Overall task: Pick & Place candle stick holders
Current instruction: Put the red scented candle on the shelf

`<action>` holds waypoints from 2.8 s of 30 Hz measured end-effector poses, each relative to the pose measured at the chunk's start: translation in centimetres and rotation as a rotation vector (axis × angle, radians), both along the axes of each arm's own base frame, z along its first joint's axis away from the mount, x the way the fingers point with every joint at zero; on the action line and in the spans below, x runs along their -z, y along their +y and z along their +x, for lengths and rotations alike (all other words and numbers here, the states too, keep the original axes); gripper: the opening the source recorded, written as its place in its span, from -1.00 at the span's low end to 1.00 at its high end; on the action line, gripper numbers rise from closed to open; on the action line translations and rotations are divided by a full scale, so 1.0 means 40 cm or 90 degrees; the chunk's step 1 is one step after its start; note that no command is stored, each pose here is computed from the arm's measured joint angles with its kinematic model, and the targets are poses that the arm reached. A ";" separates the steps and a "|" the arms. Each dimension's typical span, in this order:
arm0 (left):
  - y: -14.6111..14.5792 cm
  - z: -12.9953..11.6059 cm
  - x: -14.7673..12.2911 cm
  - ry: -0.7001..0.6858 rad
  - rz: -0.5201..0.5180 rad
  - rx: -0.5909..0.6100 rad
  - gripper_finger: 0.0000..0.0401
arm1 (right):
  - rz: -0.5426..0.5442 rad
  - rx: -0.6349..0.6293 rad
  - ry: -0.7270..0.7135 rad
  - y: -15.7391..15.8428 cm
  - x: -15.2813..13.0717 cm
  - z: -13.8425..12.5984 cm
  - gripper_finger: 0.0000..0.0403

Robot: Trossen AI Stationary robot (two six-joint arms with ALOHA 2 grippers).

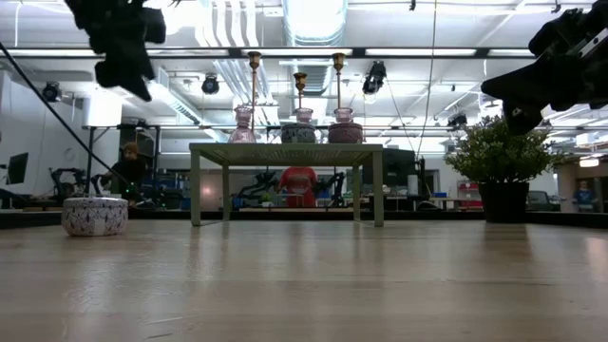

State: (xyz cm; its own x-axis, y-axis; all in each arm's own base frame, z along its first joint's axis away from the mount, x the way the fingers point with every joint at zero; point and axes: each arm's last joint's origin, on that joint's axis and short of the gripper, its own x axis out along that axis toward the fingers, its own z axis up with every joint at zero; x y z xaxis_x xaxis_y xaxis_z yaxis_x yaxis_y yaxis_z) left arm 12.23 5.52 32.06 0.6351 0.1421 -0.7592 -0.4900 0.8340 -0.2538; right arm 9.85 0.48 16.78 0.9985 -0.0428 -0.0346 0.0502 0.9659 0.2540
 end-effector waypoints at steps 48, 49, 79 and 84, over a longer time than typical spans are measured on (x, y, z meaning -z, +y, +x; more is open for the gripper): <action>-0.032 0.122 0.295 0.147 -0.222 0.000 0.36 | 0.000 0.000 -0.001 0.000 0.000 0.000 -0.96; -0.032 0.127 0.296 0.152 -0.219 0.005 0.36 | 0.000 0.000 -0.001 0.000 0.000 0.000 -0.96; -0.034 0.171 0.383 0.336 -0.324 0.023 0.90 | 0.000 0.000 -0.001 0.000 -0.001 0.000 -0.96; -0.052 0.181 0.395 0.356 -0.324 0.042 0.90 | 0.000 0.000 -0.001 0.000 -0.001 0.000 -0.96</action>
